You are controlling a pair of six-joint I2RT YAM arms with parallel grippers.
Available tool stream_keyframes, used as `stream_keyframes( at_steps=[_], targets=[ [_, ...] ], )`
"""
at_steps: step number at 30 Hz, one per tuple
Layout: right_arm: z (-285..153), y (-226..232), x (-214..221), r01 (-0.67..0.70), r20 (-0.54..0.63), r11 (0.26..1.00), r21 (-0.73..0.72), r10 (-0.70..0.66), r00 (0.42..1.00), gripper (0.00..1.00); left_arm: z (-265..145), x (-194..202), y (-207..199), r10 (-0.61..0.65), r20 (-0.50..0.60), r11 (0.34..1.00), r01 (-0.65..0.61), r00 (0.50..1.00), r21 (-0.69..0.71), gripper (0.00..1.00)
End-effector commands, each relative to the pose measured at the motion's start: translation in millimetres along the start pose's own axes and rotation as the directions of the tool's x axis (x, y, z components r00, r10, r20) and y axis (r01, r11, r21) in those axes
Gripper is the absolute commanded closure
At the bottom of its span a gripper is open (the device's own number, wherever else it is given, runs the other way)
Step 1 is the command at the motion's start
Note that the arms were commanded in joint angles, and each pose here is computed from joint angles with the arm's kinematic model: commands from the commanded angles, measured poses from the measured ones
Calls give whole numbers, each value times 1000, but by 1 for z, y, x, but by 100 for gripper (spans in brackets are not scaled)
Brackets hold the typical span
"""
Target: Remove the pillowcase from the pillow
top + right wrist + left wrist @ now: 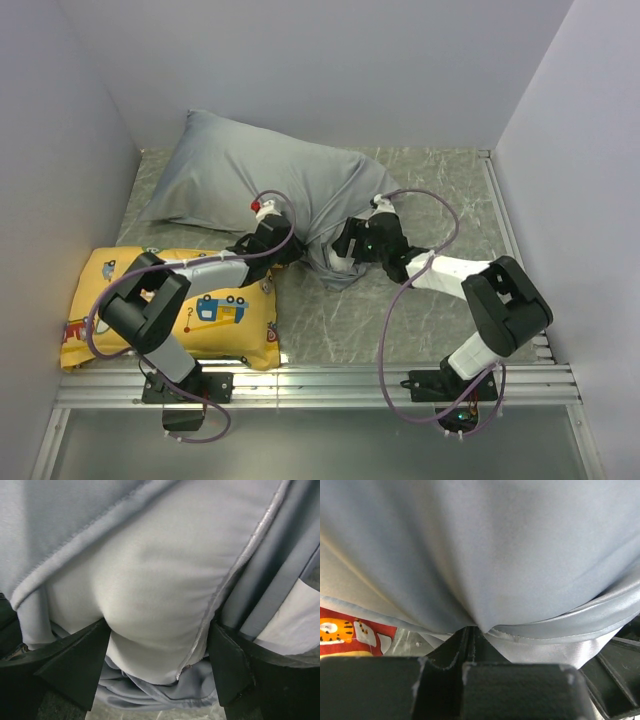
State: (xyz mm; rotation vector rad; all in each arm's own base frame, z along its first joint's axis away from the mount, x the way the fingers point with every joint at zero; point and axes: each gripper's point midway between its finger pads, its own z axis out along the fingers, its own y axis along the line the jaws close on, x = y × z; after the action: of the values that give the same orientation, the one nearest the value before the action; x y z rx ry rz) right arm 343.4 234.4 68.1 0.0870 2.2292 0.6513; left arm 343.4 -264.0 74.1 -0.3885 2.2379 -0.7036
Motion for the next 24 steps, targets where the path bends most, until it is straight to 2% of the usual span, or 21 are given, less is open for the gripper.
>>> stream_keyframes(
  at_steps=[1, 2, 4, 5, 6, 7, 8, 11, 12, 14, 16, 17, 18, 20, 22, 24],
  targets=[
    [9, 14, -18, 5, 49, 1000, -20, -4, 999, 18, 3, -1, -9, 26, -11, 1000, -26, 1000, 18, 100],
    [13, 20, -19, 5, 38, 999, -38, -4, 999, 19, 3, -1, -9, 28, -14, 999, -27, 1000, 20, 99],
    [24, 18, -11, 5, 1, 999, -35, -5, 1000, 37, 4, -2, -12, 37, -20, 999, -37, 999, 27, 100],
    [26, 22, -14, 1, -7, 999, -36, -1, 1000, 55, 4, -3, -15, 46, -21, 999, -45, 999, 30, 99],
    [27, 22, -15, -5, -12, 999, -31, 4, 1000, 96, 4, -12, -22, 53, -2, 998, -53, 999, 36, 100],
    [22, 28, -23, -6, -1, 999, -42, 6, 1000, 100, 5, -15, -21, 83, -5, 996, -83, 996, 21, 99],
    [16, 35, -33, -6, 11, 999, -46, 6, 1000, 100, 5, -30, -35, 95, 21, 995, -96, 995, 38, 100],
    [-20, 63, -85, -10, 105, 996, -85, 19, 994, 100, 10, -52, -36, 138, 35, 990, -138, 990, 0, 99],
    [-31, 66, -101, -15, 133, 996, -83, 26, 991, 100, 10, -75, -44, 130, 73, 991, -131, 989, 8, 100],
    [-72, 86, -141, -8, 213, 993, -122, 34, 977, 100, 8, -101, -44, 142, 102, 990, -140, 985, -20, 100],
    [-103, 93, -166, -10, 276, 990, -140, 49, 960, 100, 6, -133, -29, 125, 145, 991, -117, 982, -62, 100],
    [-131, 103, -183, 1, 322, 986, -167, 54, 945, 100, 3, -144, -25, 117, 158, 992, -106, 981, -73, 99],
    [-145, 104, -192, -2, 353, 987, -163, 60, 934, 100, -1, -169, -17, 95, 199, 993, -80, 975, -85, 99],
    [-177, 115, -207, 19, 399, 980, -196, 62, 915, 100, -6, -198, -15, 86, 238, 993, -65, 968, -94, 99],
    [-192, 120, -212, 24, 417, 977, -214, 69, 906, 100, -7, -223, -5, 73, 255, 993, -47, 964, -108, 99],
    [-200, 125, -216, 30, 424, 973, -230, 73, 903, 100, -13, -239, -34, 101, 266, 995, -96, 959, -33, 99]
  ],
)
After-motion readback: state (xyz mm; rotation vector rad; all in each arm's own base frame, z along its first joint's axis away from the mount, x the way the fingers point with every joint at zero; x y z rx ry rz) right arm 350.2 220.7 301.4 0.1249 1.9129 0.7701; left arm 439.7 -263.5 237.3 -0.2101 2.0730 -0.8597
